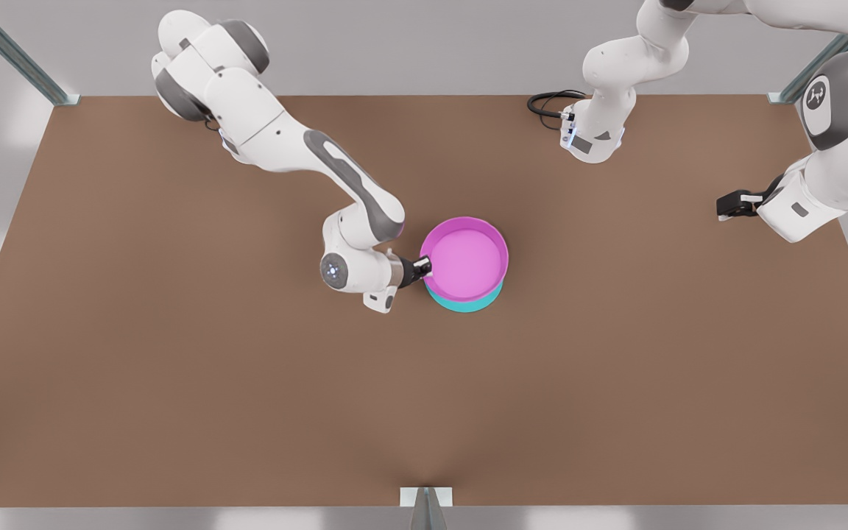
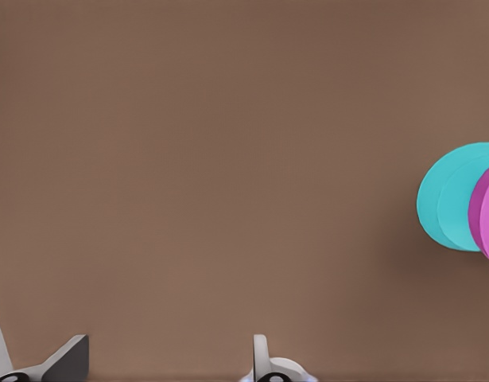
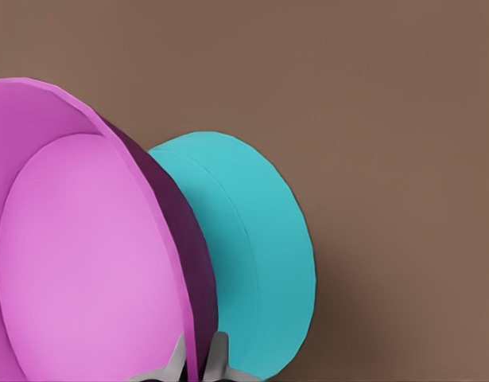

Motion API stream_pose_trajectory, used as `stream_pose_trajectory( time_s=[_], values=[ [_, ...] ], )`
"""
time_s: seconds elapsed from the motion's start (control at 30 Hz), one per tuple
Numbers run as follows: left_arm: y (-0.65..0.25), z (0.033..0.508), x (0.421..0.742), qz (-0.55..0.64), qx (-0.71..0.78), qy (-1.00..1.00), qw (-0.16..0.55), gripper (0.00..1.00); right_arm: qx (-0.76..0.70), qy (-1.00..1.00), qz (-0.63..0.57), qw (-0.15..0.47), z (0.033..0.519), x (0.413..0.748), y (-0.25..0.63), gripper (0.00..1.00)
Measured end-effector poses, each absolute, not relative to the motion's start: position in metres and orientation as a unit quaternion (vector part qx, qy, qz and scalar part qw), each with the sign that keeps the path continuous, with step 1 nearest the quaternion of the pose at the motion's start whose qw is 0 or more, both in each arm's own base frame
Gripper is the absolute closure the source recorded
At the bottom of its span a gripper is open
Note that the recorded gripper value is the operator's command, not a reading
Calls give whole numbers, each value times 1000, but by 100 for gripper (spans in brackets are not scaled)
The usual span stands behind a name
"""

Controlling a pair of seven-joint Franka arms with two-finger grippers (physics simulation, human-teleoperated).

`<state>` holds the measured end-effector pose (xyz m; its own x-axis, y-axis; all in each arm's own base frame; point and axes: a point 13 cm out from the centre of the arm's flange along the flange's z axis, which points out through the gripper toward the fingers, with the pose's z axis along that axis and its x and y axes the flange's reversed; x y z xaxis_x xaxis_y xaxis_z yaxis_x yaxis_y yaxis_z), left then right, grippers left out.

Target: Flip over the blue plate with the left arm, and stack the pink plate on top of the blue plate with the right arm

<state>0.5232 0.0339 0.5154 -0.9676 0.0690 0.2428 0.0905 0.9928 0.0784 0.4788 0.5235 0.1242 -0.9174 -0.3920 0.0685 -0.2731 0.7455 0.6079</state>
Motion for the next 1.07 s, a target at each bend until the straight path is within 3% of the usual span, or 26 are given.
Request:
stream_pose_trajectory(
  time_s=[0.23,0.27,0.47,0.57,0.63,0.7,0.77,0.87,0.9,0.97,1.07],
  values=[
    [34,514,524,-43,-46,-990,123,0,167,-934,-299,100,112,479,520,76],
    [34,514,524,-43,-47,-990,123,0,166,-935,-298,101,111,478,519,0],
    [33,513,524,-43,-49,-990,123,0,158,-937,-294,104,111,478,517,0],
    [33,514,524,-43,-49,-990,123,0,154,-937,-302,80,144,498,516,0],
    [33,514,524,-43,-50,-990,122,0,147,-942,-301,22,204,564,488,0],
    [33,514,524,-43,-50,-990,122,0,188,-940,-276,-74,334,652,455,0],
    [33,514,524,-42,-50,-990,122,0,234,-947,-188,-111,405,677,407,0],
    [32,514,524,-42,-51,-990,122,0,233,-966,-5,-113,468,685,268,0],
    [32,514,524,-42,-52,-990,122,0,192,-977,33,-90,476,672,192,0],
    [32,514,524,-42,-52,-990,122,0,101,-993,50,-27,454,613,54,0],
    [32,514,524,-42,-52,-990,122,0,30,-999,39,-10,453,595,-14,0]
  ],
)
